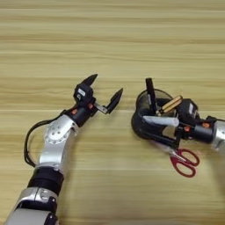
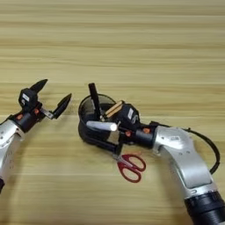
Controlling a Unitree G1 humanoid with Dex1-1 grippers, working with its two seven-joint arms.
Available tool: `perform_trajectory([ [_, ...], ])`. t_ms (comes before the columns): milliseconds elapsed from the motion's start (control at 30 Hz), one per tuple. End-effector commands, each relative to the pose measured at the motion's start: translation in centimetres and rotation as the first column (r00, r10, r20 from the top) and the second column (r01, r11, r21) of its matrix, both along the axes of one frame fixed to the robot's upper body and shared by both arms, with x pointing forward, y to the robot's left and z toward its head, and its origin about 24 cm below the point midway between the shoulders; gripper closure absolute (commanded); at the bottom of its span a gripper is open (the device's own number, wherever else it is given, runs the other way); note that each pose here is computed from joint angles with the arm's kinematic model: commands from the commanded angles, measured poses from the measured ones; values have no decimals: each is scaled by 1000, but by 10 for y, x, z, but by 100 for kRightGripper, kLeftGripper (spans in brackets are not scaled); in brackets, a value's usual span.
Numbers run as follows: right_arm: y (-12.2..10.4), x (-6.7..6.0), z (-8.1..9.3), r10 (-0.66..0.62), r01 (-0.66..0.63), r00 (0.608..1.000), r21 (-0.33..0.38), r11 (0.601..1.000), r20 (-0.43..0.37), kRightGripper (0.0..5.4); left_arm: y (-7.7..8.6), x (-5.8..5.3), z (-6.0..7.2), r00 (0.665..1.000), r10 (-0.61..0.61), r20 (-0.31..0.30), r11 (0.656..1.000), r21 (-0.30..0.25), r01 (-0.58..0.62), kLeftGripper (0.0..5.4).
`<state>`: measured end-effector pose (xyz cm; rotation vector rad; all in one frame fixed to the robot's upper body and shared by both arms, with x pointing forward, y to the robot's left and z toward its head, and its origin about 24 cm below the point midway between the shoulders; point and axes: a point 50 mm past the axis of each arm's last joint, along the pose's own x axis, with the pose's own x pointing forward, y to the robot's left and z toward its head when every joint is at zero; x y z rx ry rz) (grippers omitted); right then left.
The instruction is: Move the objects on the table
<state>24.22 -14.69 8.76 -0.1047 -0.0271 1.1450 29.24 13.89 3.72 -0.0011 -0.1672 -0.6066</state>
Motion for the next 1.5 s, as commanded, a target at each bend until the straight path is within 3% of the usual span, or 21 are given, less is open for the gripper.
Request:
perform_trajectory([
  [33,-26,11,10,-103,104,994,-14,994,36,75,1,3,3,1000,4,17,1000,14,-4,0],
  [233,-64,24,-3,-276,275,961,-65,959,6,75,2,3,3,1000,4,18,1000,16,-4,0],
  [433,-86,33,-21,-366,361,930,-113,926,-23,75,2,4,3,1000,3,19,1000,17,-3,0],
  [833,-81,36,-46,-374,362,927,-173,916,-42,75,2,4,4,1000,3,21,1000,17,-3,0],
  [1000,-79,34,-48,-357,345,933,-185,920,-39,75,2,4,4,1000,3,20,1000,17,-3,0],
  [1200,-78,34,-47,-354,343,934,-179,922,-37,1,2,3,3,1000,4,19,1000,17,-4,0],
  [1500,-81,33,-47,-363,351,931,-179,919,-36,1,2,3,3,1000,3,19,1000,16,-3,0],
])
